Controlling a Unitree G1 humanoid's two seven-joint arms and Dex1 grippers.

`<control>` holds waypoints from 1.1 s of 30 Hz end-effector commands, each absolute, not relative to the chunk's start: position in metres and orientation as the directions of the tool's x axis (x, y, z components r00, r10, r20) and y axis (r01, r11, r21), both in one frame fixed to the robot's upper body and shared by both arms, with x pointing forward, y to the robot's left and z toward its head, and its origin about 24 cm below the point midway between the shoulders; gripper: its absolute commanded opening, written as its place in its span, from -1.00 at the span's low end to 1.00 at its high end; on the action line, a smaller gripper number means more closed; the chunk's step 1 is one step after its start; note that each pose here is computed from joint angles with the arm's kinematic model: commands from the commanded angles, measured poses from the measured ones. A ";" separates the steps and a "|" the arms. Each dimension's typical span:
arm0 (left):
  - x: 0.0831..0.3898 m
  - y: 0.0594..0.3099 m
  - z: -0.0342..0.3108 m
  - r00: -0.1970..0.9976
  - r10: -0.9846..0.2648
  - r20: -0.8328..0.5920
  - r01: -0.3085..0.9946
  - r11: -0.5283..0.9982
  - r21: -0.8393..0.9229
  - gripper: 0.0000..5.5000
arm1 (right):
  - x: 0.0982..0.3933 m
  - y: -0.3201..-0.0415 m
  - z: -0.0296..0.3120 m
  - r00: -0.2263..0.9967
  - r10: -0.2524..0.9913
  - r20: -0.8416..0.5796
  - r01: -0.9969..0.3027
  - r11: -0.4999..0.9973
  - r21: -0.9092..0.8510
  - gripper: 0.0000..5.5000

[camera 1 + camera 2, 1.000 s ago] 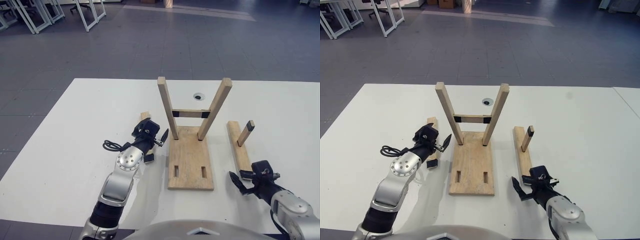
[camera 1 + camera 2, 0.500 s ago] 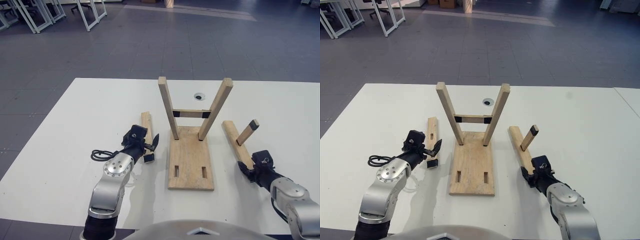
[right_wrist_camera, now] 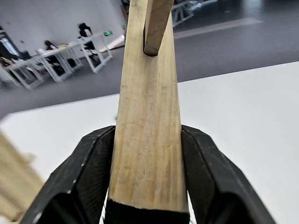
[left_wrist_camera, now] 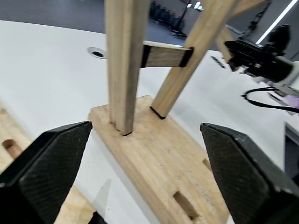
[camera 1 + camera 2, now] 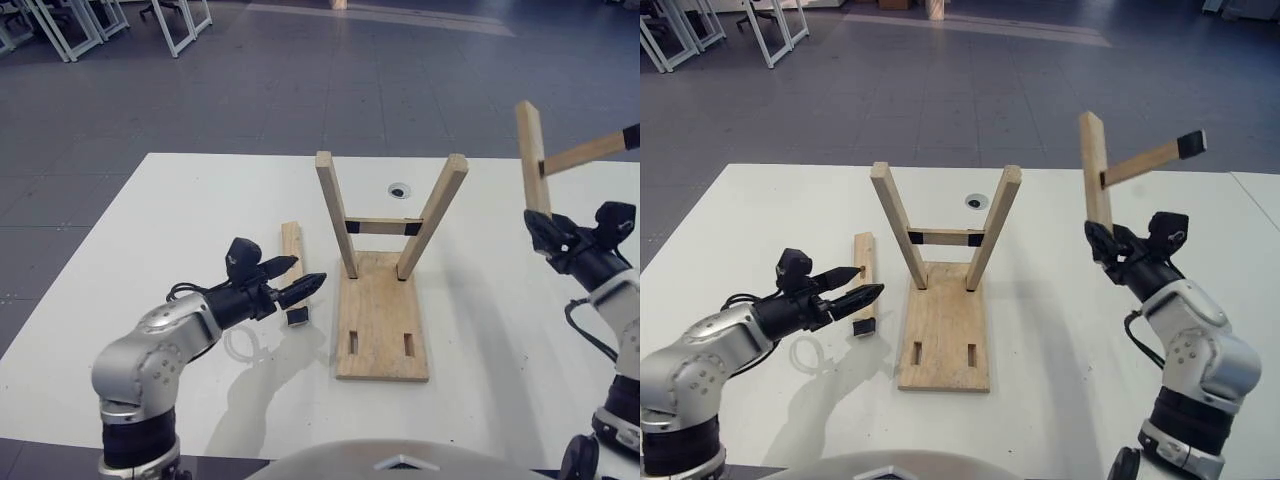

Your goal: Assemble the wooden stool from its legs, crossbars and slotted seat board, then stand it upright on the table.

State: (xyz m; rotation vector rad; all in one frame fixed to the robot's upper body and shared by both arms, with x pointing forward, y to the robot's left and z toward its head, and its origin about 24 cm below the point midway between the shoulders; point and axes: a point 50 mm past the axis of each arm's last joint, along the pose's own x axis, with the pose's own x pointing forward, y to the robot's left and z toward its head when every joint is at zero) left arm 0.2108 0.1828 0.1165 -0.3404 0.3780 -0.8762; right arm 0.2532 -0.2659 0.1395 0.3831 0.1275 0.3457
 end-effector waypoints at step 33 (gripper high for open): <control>0.234 0.132 0.175 0.187 -0.959 0.213 0.773 0.010 -0.634 0.49 | 0.197 -0.126 0.156 0.103 0.985 0.138 -0.793 -0.002 0.609 -0.23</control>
